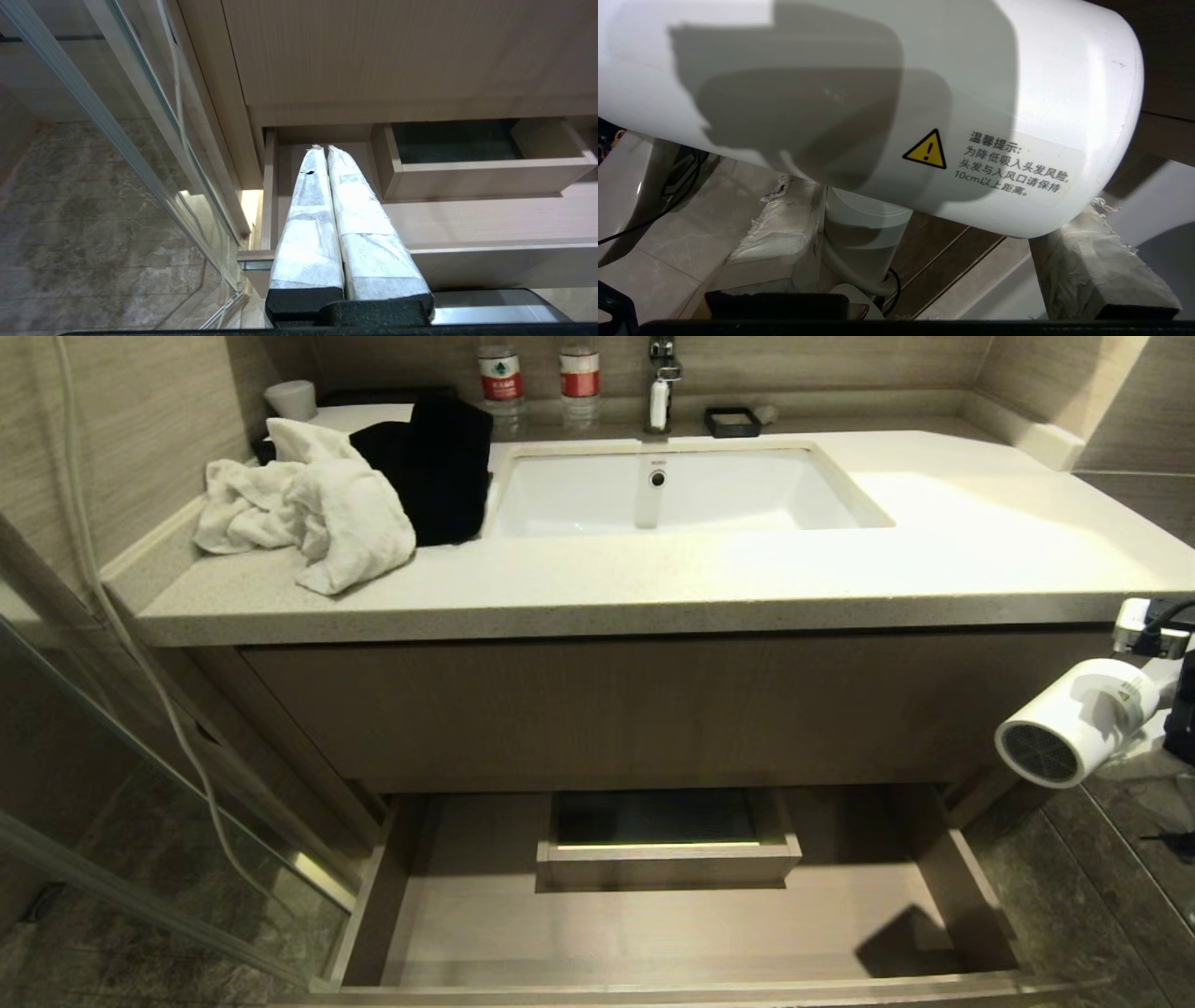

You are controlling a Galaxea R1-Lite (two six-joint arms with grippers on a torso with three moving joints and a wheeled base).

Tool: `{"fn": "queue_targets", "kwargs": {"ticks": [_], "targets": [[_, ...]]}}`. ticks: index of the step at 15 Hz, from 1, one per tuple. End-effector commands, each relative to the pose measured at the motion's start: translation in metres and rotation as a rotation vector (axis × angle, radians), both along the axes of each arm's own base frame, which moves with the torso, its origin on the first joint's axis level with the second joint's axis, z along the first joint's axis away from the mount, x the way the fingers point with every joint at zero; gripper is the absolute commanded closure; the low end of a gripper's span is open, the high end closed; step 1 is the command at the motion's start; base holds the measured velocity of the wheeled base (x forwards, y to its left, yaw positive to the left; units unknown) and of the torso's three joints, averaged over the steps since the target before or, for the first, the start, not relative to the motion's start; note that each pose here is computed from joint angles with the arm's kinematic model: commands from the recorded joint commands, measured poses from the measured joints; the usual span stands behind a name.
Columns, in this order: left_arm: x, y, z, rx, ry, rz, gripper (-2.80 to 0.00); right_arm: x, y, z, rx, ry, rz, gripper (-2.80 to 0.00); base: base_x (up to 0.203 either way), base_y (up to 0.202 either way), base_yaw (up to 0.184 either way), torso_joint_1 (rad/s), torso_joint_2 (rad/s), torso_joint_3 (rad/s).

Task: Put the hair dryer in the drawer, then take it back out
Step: Take the hairdryer out

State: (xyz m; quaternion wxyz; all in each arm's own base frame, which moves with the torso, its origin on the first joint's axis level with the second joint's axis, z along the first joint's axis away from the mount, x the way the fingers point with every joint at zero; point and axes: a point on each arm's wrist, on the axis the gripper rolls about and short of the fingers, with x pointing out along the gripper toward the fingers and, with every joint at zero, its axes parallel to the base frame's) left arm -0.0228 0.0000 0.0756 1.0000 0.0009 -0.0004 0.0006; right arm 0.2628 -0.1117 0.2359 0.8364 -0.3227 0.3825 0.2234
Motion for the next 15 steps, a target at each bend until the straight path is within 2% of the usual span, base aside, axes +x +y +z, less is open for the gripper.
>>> {"fn": "queue_targets", "kwargs": {"ticks": [1, 5, 15], "targets": [[0.0000, 0.0000, -0.0001, 0.000, 0.001, 0.000, 0.00, 0.0002, 0.0000, -0.0006, 0.000, 0.003, 0.007, 0.00, 0.000, 0.000, 0.000, -0.279, 0.50, 0.227], [0.0000, 0.0000, -0.0005, 0.000, 0.001, 0.000, 0.00, -0.0005, 0.0004, -0.0037, 0.006, 0.016, 0.007, 0.00, 0.000, 0.000, 0.000, -0.184, 0.34, 0.150], [-0.0001, 0.0000, -0.0001, -0.001, -0.001, 0.000, 0.00, -0.0066, 0.0030, -0.0100, 0.019, 0.053, 0.004, 0.00, 0.000, 0.000, 0.000, -0.006, 0.01, 0.005]]}}
